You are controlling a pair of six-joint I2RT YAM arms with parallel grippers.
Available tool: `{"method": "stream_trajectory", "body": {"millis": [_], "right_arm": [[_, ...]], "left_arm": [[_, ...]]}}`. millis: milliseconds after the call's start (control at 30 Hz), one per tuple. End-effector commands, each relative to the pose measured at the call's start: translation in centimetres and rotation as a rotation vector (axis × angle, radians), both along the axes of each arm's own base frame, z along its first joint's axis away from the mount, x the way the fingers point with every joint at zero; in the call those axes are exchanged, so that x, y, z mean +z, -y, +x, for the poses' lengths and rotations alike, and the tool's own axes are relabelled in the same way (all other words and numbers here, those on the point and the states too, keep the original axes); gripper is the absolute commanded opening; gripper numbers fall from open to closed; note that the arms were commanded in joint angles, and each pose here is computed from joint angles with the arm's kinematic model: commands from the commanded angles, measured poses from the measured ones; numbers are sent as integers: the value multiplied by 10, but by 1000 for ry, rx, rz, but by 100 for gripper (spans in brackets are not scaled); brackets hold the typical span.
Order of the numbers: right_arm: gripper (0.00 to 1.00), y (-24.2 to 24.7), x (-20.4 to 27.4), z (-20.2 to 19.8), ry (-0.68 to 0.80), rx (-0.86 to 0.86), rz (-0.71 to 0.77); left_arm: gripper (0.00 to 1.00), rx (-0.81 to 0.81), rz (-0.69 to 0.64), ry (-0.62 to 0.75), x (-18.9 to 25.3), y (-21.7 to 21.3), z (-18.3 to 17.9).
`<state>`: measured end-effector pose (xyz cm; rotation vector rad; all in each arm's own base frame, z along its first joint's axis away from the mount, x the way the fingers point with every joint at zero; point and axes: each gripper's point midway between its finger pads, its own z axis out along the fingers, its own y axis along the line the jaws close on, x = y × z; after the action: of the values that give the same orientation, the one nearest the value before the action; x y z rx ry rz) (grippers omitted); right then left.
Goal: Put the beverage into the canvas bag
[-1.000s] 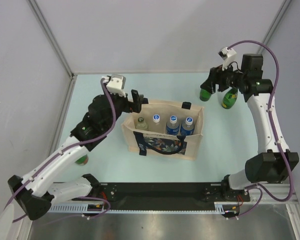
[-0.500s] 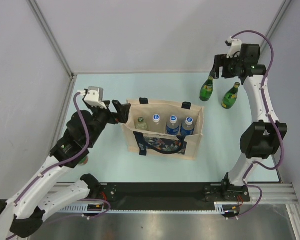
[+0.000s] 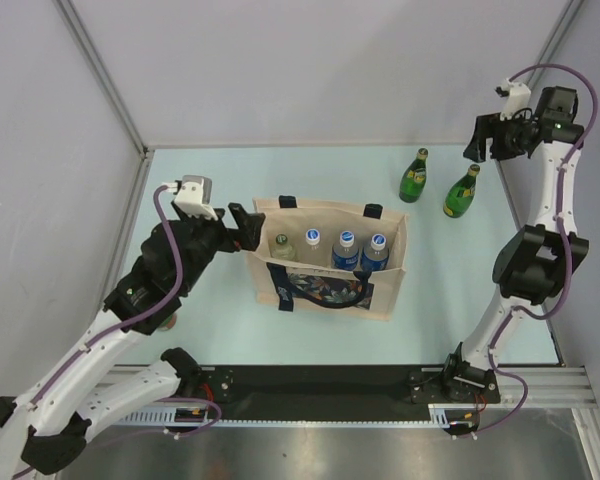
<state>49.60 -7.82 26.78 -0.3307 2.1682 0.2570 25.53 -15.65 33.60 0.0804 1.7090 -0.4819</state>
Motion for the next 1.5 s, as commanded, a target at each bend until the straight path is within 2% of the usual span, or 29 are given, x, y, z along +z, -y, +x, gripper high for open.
{"method": "stream_trajectory", "body": {"millis": [0, 500, 667, 767, 867, 900, 1000, 1233, 1267, 1467], "right_arm": [[79, 1, -14, 5, -44, 32, -23], [65, 9, -74, 19, -168, 8, -38], [56, 10, -81, 19, -180, 9, -61], [47, 11, -85, 20, -188, 9, -69], [23, 9, -86, 18, -188, 34, -87], [13, 8, -84, 17, -183, 39, -92], [0, 5, -76, 16, -162, 60, -93], [0, -9, -9, 6, -11, 101, -104], [0, -13, 8, 0, 24, 110, -109], [0, -40, 63, -35, 124, 186, -84]], "left_arm": [[100, -32, -29, 17, 16, 8, 2], [100, -22, -9, 4, 9, 10, 7], [100, -14, -6, 5, 9, 8, 8], [100, -14, -6, 5, 9, 8, 9], [100, -12, -9, 13, 13, 8, 9], [100, -15, -11, 16, 15, 8, 9], [100, -55, -2, 21, 21, 16, 10], [100, -336, 50, 46, 28, 62, -4], [100, -434, 75, 74, 28, 73, -14], [100, -716, 187, 261, 27, 98, -45]]}}
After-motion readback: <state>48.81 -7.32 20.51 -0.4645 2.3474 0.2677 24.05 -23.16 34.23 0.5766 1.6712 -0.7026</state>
